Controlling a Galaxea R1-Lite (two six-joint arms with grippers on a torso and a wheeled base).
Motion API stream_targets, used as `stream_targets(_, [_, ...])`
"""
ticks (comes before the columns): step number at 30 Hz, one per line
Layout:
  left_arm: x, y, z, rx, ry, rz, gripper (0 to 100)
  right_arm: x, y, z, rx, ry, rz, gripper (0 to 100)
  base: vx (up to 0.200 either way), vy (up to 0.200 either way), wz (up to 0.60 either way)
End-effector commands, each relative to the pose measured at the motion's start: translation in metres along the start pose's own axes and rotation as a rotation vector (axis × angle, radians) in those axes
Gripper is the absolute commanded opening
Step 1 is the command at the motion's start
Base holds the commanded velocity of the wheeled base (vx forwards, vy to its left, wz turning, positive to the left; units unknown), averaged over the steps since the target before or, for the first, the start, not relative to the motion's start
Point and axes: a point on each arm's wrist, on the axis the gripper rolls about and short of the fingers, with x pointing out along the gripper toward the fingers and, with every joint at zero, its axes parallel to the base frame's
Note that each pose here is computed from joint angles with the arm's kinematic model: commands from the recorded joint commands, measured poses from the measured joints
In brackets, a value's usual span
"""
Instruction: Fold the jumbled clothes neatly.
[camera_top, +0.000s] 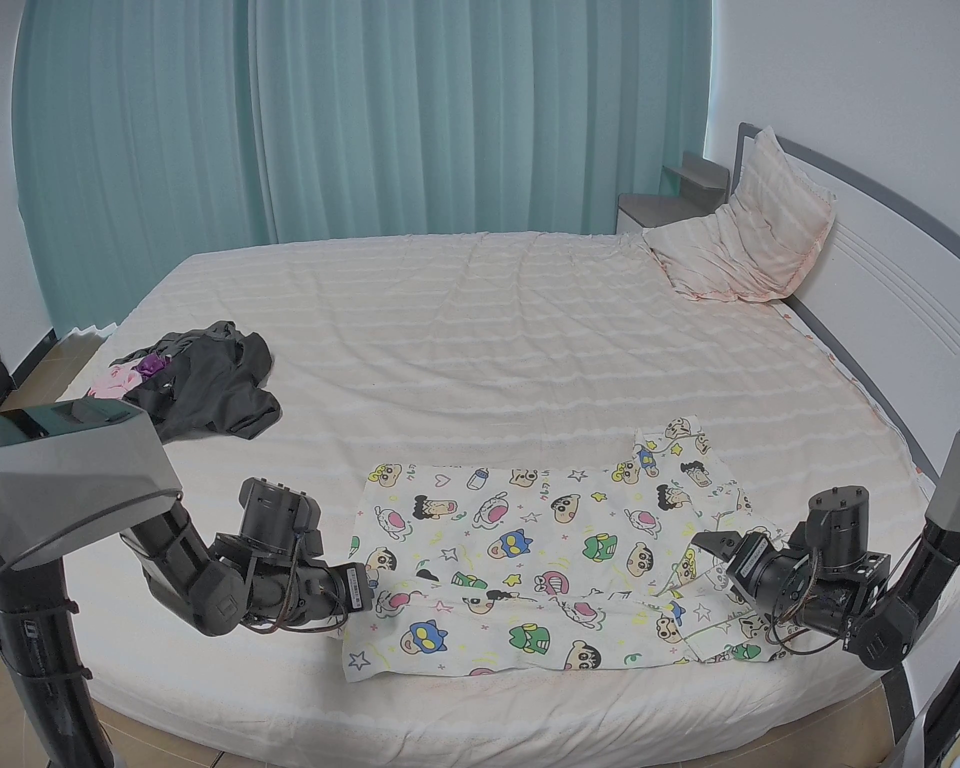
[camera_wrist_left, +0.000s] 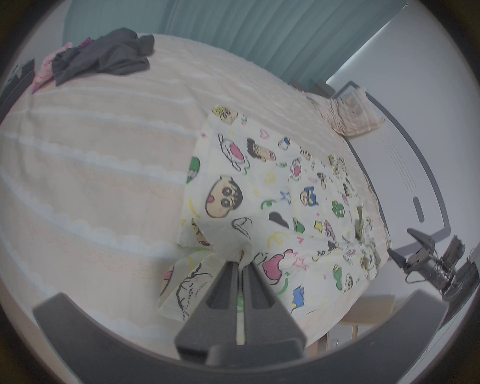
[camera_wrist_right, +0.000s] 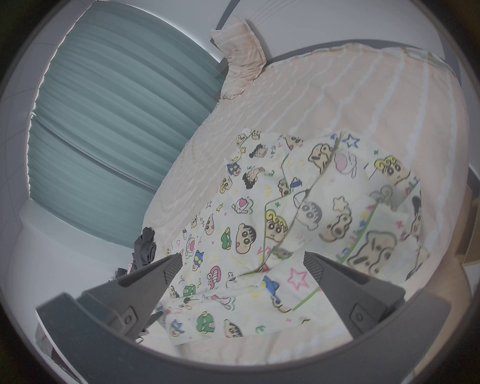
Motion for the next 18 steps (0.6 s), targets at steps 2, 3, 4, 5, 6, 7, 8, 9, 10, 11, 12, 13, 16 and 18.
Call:
stream_targets(2, [-0.025, -0.012, 0.01, -0.007, -0.085, -0.009, 0, -0.004, -0.005, 0.013, -0.024, -0.051, -0.017, 100, 0.0, 0.0, 0.0])
stream_targets(3, [-0.03, -0.013, 0.01, -0.006, -0.092, -0.013, 0, -0.004, -0.011, 0.018, -0.08, -0.063, -0.043, 100, 0.0, 0.0, 0.0])
stream_targets(4, [-0.032, -0.014, 0.01, -0.005, -0.096, -0.017, 0, -0.005, -0.014, 0.021, -0.122, -0.068, -0.059, 100, 0.0, 0.0, 0.0])
stream_targets(5, [-0.035, -0.015, 0.01, -0.003, -0.098, -0.019, 0, -0.008, -0.018, 0.023, -0.158, -0.07, -0.072, 100, 0.0, 0.0, 0.0])
stream_targets(6, [-0.036, -0.016, 0.009, -0.004, -0.098, -0.022, 0, -0.009, -0.021, 0.024, -0.177, -0.07, -0.08, 100, 0.0, 0.0, 0.0])
stream_targets(7, [-0.038, -0.018, 0.009, 0.0, -0.1, -0.027, 0, -0.011, -0.026, 0.027, -0.197, -0.07, -0.095, 100, 0.0, 0.0, 0.0])
stream_targets(8, [-0.039, -0.018, 0.01, 0.0, -0.1, -0.027, 0, -0.011, -0.028, 0.029, -0.201, -0.069, -0.098, 100, 0.0, 0.0, 0.0])
stream_targets(9, [-0.04, -0.02, 0.009, 0.001, -0.093, -0.029, 0, -0.012, -0.036, 0.035, -0.217, -0.059, -0.107, 100, 0.0, 0.0, 0.0])
stream_targets(10, [-0.041, -0.02, 0.008, 0.002, -0.084, -0.026, 0, -0.013, -0.045, 0.041, -0.222, -0.04, -0.109, 100, 0.0, 0.0, 0.0])
stream_targets(11, [-0.041, -0.02, 0.008, 0.002, -0.081, -0.025, 0, -0.013, -0.051, 0.044, -0.223, -0.022, -0.108, 100, 0.0, 0.0, 0.0])
stream_targets(12, [-0.04, -0.021, 0.008, 0.003, -0.077, -0.026, 0, -0.016, -0.06, 0.048, -0.229, 0.002, -0.104, 100, 0.0, 0.0, 0.0])
stream_targets(13, [-0.04, -0.023, 0.007, 0.006, -0.073, -0.028, 0, -0.019, -0.068, 0.05, -0.245, 0.028, -0.095, 100, 0.0, 0.0, 0.0])
stream_targets(16, [-0.04, -0.024, 0.006, -0.002, -0.07, -0.032, 0, -0.023, -0.084, 0.056, -0.288, 0.059, -0.089, 100, 0.0, 0.0, 0.0])
stream_targets(18, [-0.039, -0.028, 0.006, -0.014, -0.07, -0.041, 0, -0.024, -0.105, 0.064, -0.323, 0.084, -0.087, 100, 0.0, 0.0, 0.0])
